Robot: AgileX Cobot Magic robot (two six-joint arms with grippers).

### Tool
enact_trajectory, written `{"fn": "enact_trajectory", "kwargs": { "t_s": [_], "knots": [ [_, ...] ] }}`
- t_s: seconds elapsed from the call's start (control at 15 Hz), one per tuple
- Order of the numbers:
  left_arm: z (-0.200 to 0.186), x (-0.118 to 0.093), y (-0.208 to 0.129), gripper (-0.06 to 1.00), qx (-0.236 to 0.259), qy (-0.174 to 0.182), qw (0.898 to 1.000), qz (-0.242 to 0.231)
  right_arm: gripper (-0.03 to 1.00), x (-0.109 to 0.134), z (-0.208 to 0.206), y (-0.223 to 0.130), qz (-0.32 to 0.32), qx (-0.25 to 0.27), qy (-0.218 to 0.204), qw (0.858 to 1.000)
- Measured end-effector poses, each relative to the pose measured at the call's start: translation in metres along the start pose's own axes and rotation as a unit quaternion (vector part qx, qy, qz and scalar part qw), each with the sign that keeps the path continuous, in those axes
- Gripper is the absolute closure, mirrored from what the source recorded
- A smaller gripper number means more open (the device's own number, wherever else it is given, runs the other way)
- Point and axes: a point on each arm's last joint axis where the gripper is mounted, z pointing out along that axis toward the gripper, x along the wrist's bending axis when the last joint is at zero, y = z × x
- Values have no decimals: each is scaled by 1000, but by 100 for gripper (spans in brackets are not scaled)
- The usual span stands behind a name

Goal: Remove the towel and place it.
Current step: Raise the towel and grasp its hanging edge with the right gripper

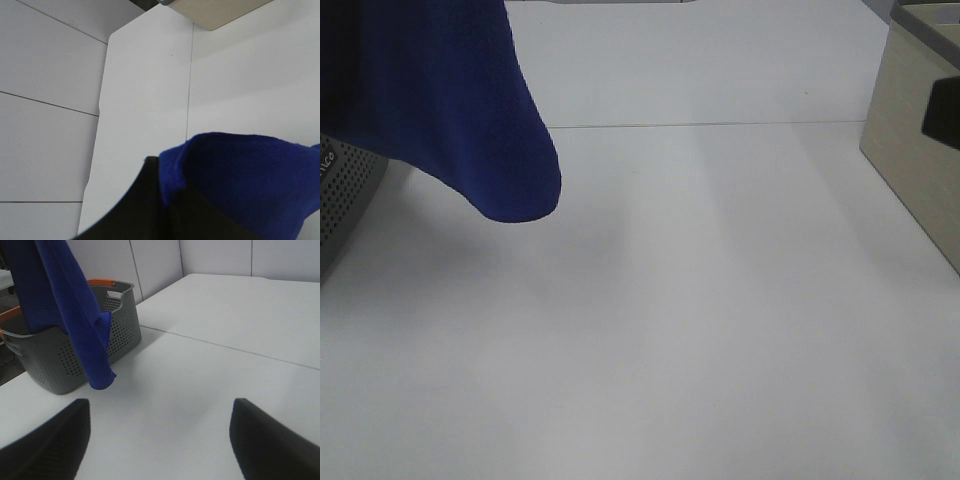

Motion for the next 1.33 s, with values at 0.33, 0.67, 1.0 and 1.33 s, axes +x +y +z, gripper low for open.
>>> {"fn": "enact_trajectory", "kwargs": {
  "t_s": [0.33,0.67,1.0,1.33],
  "knots": [
    [19,-9,28,94,-56,-2,998,28,22,-19,42,4,-7,-19,97,995],
    [40,-18,43,94,-78,-21,996,44,23,-19,112,-21,-77,24,153,985],
    [41,-20,47,94,-84,-24,995,50,23,-23,175,-21,-84,66,196,975],
    [40,-17,48,94,-92,-5,995,49,25,-12,191,-30,-60,68,272,958]
  ]
}}
